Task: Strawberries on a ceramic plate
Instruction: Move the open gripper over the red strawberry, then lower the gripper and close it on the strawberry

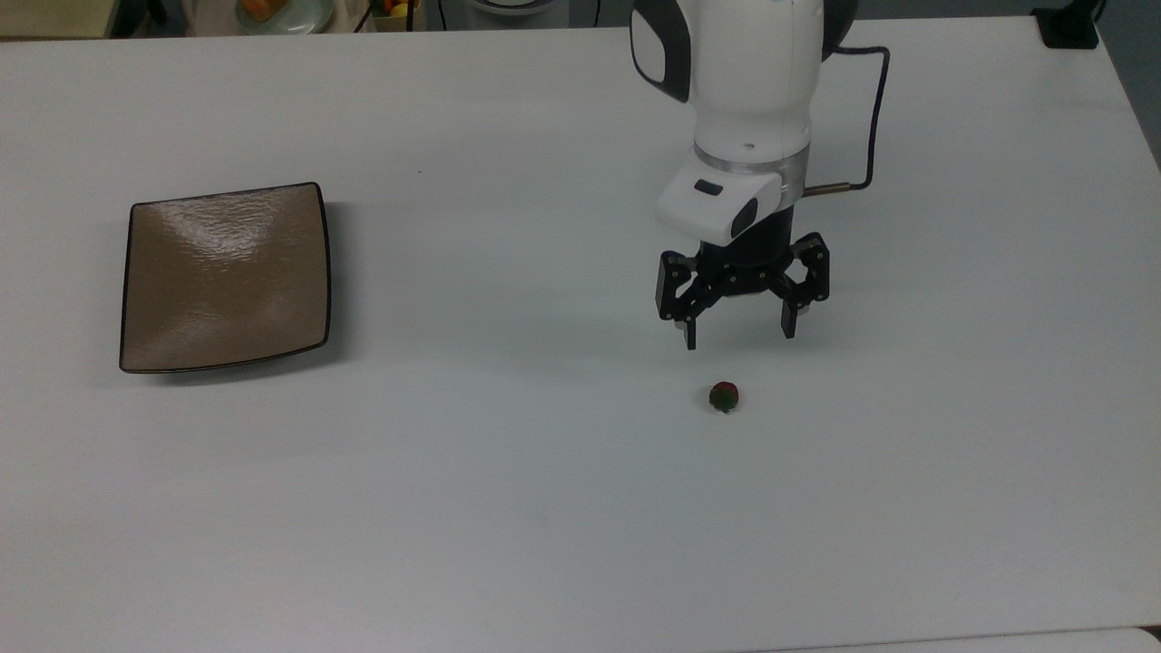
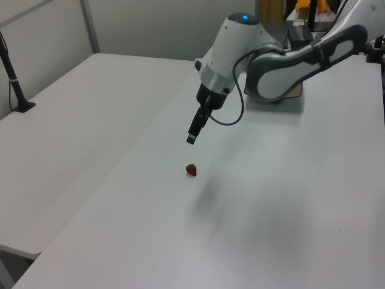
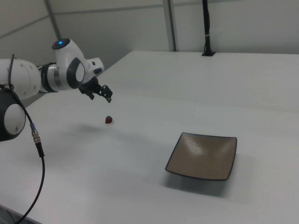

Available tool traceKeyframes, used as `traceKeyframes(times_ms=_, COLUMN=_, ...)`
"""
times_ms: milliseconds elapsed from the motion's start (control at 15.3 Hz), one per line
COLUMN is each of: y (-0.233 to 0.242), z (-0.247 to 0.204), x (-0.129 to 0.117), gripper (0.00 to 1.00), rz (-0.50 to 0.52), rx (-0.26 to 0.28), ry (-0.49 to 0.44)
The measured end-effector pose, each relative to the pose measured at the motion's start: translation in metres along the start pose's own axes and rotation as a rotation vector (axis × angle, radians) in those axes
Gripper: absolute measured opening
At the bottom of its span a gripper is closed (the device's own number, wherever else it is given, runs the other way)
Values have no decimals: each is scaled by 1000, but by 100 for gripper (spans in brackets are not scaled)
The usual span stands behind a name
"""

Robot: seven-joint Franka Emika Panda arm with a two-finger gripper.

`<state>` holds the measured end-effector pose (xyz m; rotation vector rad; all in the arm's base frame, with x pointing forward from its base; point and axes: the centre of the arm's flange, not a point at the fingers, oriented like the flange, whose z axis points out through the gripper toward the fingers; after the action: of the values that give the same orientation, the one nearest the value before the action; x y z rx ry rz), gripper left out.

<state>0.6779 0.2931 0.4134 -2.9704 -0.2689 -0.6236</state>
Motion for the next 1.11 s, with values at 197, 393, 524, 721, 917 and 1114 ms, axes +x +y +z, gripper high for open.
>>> traceKeyframes(times_ms=197, y=-1, z=27, x=-4, gripper=100, rz=-29, rx=-7, ry=35)
traceKeyframes(times_ms=393, y=-3, z=46, x=-9, gripper=100, rz=-70, rx=-29, ry=42)
traceKeyframes(times_ms=524, y=-5, z=54, x=-13, gripper=100, rz=-82, rx=-34, ry=34)
traceKeyframes(times_ms=721, y=-8, z=68, x=-20, gripper=100, rz=-114, rx=-53, ry=19)
traceKeyframes(times_ms=917, y=-7, z=87, x=-28, gripper=100, rz=-132, rx=-68, ry=-5)
traceKeyframes(times_ms=1114, y=-6, z=98, x=-33, gripper=100, rz=-136, rx=-72, ry=-21)
